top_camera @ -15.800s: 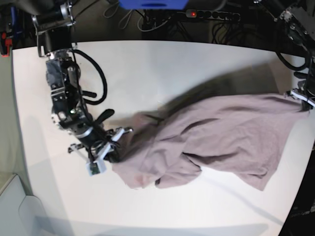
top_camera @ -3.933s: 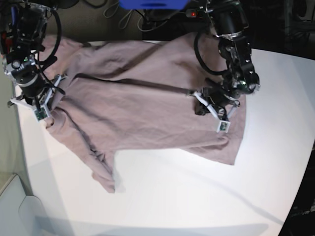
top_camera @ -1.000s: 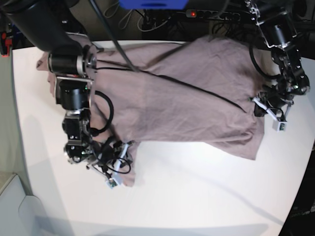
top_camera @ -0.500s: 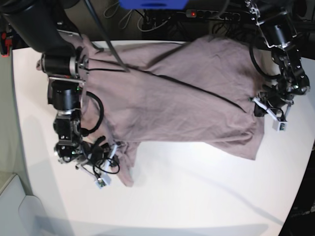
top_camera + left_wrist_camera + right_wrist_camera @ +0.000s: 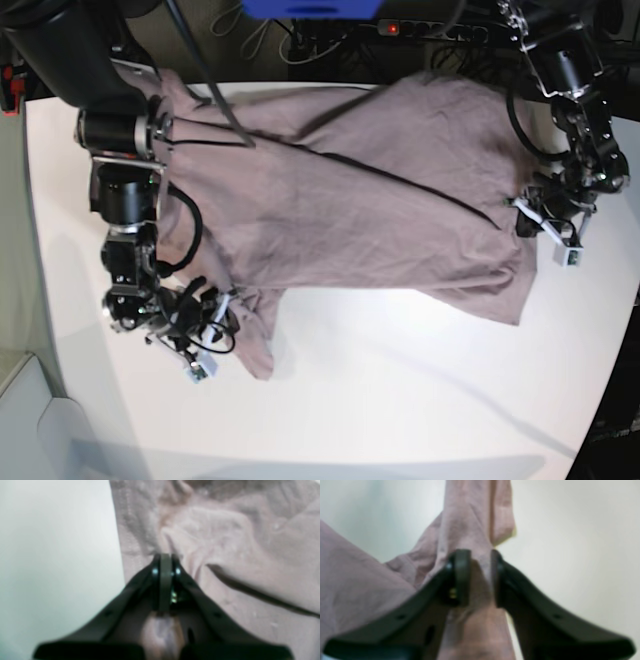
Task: Layout the t-shirt on the table in an organized manner, then fold the t-shirt properly
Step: 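Move the right gripper to the shirt's hem and grasp it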
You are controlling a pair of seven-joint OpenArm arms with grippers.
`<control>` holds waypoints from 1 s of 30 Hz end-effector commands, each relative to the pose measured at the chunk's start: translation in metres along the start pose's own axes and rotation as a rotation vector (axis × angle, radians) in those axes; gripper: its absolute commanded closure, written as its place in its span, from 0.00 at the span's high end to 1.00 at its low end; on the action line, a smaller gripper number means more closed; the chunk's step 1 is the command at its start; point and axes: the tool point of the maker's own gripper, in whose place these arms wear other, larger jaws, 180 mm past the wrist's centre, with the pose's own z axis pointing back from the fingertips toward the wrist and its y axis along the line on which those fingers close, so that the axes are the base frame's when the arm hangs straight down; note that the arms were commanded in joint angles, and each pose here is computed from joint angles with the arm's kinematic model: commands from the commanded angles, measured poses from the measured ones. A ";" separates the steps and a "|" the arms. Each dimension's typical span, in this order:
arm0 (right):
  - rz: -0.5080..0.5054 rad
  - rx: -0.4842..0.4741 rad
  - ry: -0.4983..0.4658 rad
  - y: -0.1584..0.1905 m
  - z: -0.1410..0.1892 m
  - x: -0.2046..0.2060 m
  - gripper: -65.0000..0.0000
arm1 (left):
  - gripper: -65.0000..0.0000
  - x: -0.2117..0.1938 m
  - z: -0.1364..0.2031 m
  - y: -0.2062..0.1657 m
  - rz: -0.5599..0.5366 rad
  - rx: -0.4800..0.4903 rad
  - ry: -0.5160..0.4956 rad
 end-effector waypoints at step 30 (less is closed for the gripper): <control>0.042 -0.066 -0.086 -0.020 0.021 0.025 0.00 | 0.00 -0.009 0.001 0.005 -0.022 0.016 0.053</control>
